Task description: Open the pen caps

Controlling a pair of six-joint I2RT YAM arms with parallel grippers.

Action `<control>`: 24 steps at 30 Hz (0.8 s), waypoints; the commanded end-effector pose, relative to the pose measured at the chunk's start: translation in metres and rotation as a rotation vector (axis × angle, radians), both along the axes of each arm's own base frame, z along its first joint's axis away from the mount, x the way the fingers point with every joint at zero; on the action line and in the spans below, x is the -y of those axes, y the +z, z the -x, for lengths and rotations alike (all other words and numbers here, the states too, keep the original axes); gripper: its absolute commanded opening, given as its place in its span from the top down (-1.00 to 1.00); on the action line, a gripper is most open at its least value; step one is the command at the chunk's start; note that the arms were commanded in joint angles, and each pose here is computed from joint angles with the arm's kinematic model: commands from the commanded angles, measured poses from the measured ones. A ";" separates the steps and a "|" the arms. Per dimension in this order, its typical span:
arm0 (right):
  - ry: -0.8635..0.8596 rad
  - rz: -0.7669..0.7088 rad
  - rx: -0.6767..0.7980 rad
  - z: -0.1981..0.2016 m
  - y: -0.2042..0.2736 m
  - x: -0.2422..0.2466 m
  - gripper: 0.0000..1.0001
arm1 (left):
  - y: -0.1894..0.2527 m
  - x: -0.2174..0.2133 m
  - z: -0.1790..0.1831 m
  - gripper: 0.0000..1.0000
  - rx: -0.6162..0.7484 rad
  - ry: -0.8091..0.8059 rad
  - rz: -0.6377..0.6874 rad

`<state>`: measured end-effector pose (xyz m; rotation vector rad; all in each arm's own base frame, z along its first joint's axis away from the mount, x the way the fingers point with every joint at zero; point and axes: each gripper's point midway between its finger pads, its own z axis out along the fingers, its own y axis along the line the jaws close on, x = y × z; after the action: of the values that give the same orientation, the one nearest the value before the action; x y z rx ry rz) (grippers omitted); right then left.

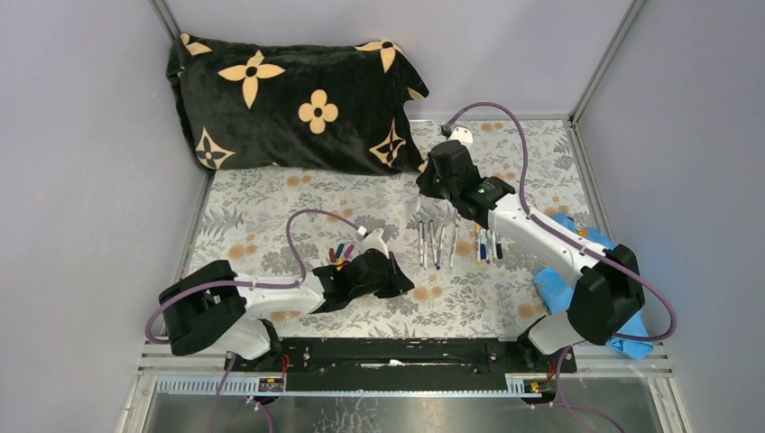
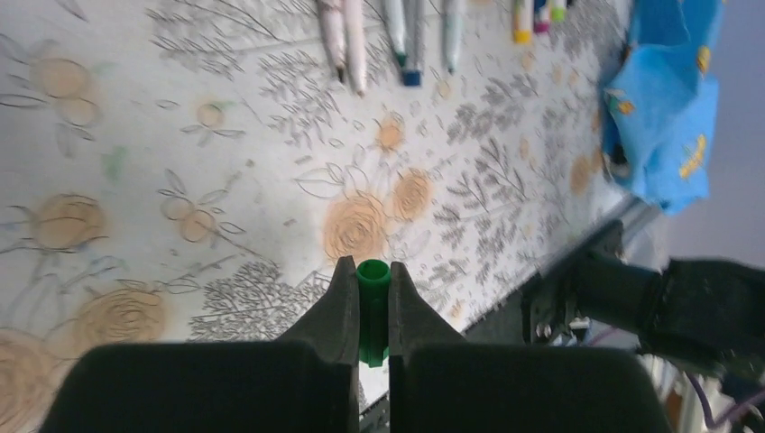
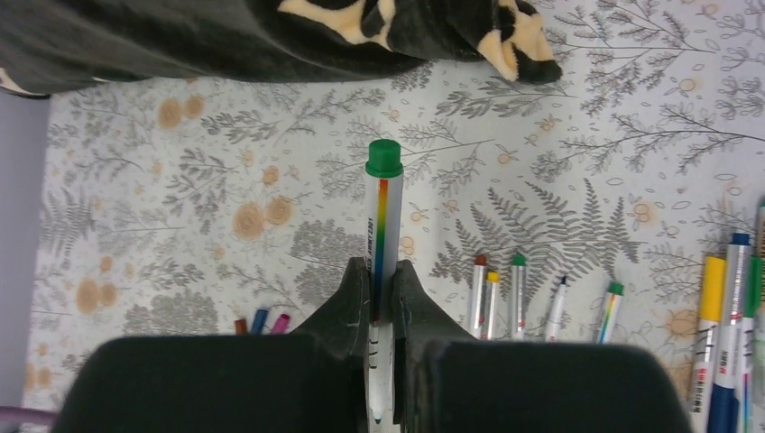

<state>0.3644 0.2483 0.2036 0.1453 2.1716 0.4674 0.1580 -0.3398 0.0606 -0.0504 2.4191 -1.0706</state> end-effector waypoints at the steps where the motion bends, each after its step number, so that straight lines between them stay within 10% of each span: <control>1: -0.010 0.101 -0.016 0.005 -0.018 0.023 1.00 | 0.017 -0.022 -0.041 1.00 0.102 0.204 -0.162; 8: 0.019 0.217 -0.143 0.039 -0.081 0.048 1.00 | 0.008 -0.079 -0.087 1.00 0.066 0.399 -0.457; 24: -0.012 0.310 -0.250 0.055 -0.135 0.067 1.00 | -0.043 -0.133 -0.112 0.67 -0.105 0.510 -0.505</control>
<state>0.3045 0.1911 0.0738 0.0162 2.4733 0.1641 0.2686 -0.2127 0.0249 -0.5184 2.4863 -0.2355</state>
